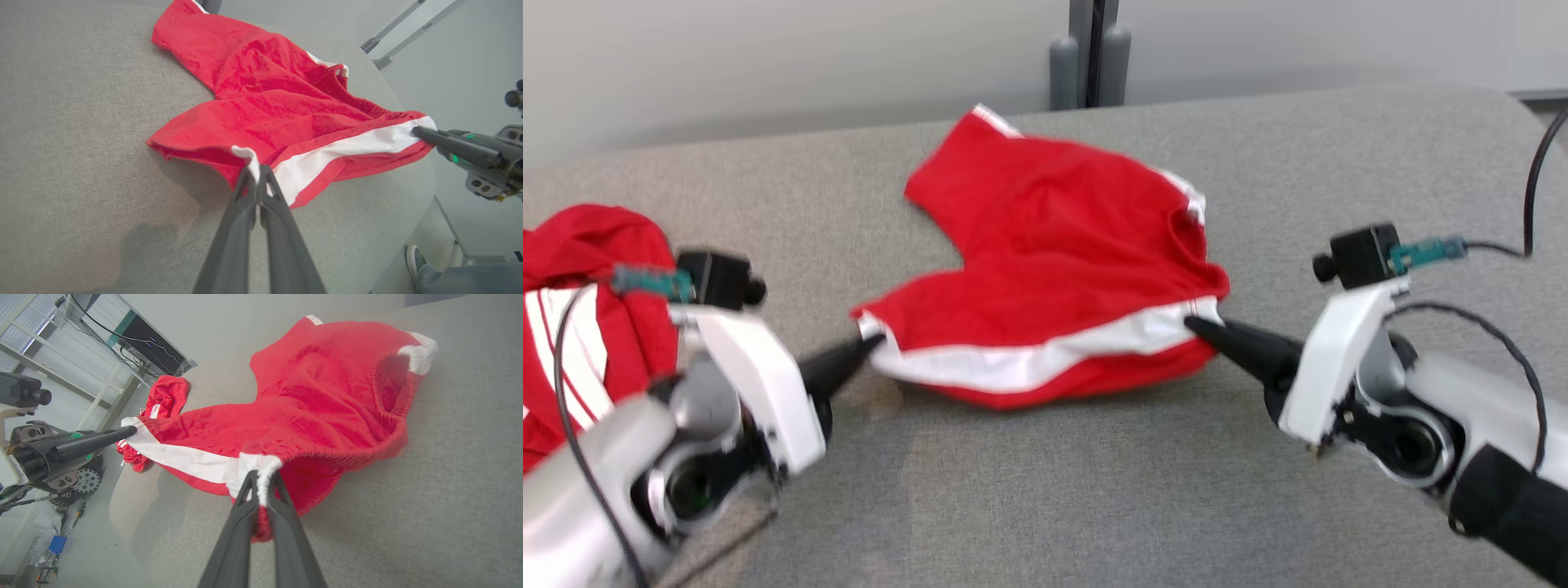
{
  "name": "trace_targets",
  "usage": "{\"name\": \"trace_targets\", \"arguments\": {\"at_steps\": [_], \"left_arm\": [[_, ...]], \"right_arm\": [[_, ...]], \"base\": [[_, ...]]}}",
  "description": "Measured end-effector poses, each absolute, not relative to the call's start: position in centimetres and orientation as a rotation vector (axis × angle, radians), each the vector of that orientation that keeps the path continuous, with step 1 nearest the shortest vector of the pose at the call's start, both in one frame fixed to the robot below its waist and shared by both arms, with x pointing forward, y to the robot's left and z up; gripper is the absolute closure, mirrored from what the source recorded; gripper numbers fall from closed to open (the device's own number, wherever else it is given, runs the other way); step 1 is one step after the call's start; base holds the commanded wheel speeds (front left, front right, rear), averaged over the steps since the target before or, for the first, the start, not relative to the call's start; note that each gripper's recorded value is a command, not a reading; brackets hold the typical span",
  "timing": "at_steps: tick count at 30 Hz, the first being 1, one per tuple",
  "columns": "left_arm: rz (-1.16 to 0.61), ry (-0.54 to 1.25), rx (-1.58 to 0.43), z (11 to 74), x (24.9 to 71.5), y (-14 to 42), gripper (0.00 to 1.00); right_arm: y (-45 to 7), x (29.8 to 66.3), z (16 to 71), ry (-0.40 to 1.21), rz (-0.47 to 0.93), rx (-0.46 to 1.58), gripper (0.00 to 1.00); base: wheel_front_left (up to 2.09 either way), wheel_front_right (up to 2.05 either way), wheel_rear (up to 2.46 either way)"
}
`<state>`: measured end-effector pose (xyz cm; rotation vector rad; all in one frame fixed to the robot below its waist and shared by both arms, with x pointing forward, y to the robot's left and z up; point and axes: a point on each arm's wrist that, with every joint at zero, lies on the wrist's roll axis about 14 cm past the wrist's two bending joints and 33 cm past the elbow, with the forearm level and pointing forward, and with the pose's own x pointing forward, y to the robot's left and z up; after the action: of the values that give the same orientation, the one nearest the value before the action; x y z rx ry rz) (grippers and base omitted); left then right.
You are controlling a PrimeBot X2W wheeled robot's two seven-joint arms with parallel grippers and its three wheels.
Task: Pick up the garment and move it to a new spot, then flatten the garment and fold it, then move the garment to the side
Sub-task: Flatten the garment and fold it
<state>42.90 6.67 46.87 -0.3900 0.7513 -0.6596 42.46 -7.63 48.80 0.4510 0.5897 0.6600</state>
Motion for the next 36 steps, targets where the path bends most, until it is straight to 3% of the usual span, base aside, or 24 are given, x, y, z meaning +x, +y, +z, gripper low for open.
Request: {"name": "trace_targets", "arguments": {"at_steps": [6,19,25,30,36], "left_arm": [[-0.658,0.81,-0.428,46.6,36.9,6.8,1.0],[-0.668,0.876,-0.476,47.7,30.3,7.3,1.0],[-0.667,0.873,-0.472,48.2,31.8,7.4,1.0],[-0.673,0.875,-0.425,48.5,35.3,7.7,1.0],[-0.678,0.972,-0.348,47.3,40.2,7.8,1.0]], "right_arm": [[-8.6,38.2,47.3,0.62,0.655,0.482,1.0],[-10.6,32.7,45.2,0.646,0.629,0.541,1.0],[-10.7,32.8,45.4,0.641,0.631,0.548,1.0],[-10.5,34.9,46.5,0.607,0.632,0.57,1.0],[-10.7,37.0,45.6,0.69,0.63,0.564,1.0]], "base": [[0.0,0.0,0.0],[0.0,0.0,0.0],[0.0,0.0,0.0],[0.0,0.0,0.0],[0.0,0.0,0.0]]}}
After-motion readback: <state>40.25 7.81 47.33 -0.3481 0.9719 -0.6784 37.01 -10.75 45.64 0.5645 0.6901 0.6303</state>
